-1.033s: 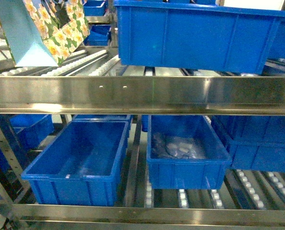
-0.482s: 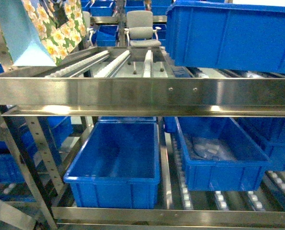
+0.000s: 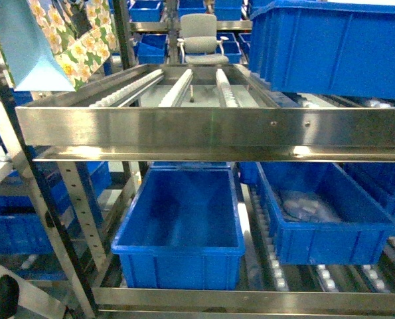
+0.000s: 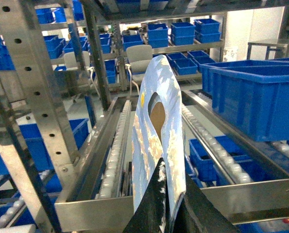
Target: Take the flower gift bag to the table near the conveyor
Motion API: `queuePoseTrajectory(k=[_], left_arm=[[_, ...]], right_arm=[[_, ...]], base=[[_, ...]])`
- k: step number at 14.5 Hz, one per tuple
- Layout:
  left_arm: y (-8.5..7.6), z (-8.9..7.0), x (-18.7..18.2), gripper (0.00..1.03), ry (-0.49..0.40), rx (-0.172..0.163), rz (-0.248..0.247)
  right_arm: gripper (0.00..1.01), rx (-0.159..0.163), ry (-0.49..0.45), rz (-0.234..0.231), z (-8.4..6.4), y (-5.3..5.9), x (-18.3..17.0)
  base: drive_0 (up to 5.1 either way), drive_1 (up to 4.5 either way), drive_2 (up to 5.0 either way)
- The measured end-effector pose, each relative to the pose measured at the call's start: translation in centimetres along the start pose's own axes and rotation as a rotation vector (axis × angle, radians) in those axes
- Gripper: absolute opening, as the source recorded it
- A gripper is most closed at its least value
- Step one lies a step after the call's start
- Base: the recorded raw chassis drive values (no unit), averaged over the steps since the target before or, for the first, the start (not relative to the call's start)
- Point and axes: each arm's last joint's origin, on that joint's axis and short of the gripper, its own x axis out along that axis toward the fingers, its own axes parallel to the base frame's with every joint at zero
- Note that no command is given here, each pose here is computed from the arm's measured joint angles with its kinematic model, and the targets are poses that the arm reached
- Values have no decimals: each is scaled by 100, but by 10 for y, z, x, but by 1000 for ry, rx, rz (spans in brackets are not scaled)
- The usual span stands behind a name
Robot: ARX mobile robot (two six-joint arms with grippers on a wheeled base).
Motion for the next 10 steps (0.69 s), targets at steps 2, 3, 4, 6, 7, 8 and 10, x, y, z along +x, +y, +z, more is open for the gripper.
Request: queuePoseTrajectory(k=[2, 3, 4, 6, 7, 8, 10], left_arm=[[0, 0, 0, 2, 4, 1, 0], [0, 0, 0, 2, 4, 1, 0], [0, 0, 0, 2, 3, 1, -1], [-1, 0, 0, 2, 0, 0, -5], [-1, 0, 0, 2, -2, -1, -6], [-1, 0, 0, 2, 2, 0, -4], [0, -1, 0, 2, 6, 2, -3]], right_arm=[[2, -1, 6, 0, -1, 0, 0], [2, -1, 8, -2, -1, 0, 0], [2, -1, 8, -2, -1, 0, 0], [2, -1, 6, -3, -1, 0, 0], [2, 0, 0, -3, 0, 0, 0], [2, -1, 2, -3, 0, 0, 0], [2, -1, 8, -2, -1, 0, 0]], base=[[-487, 256, 256], [-485, 247, 247], [-485, 247, 247], [-487, 155, 334], [-489, 152, 334], [-490, 153, 331], [-491, 151, 331]])
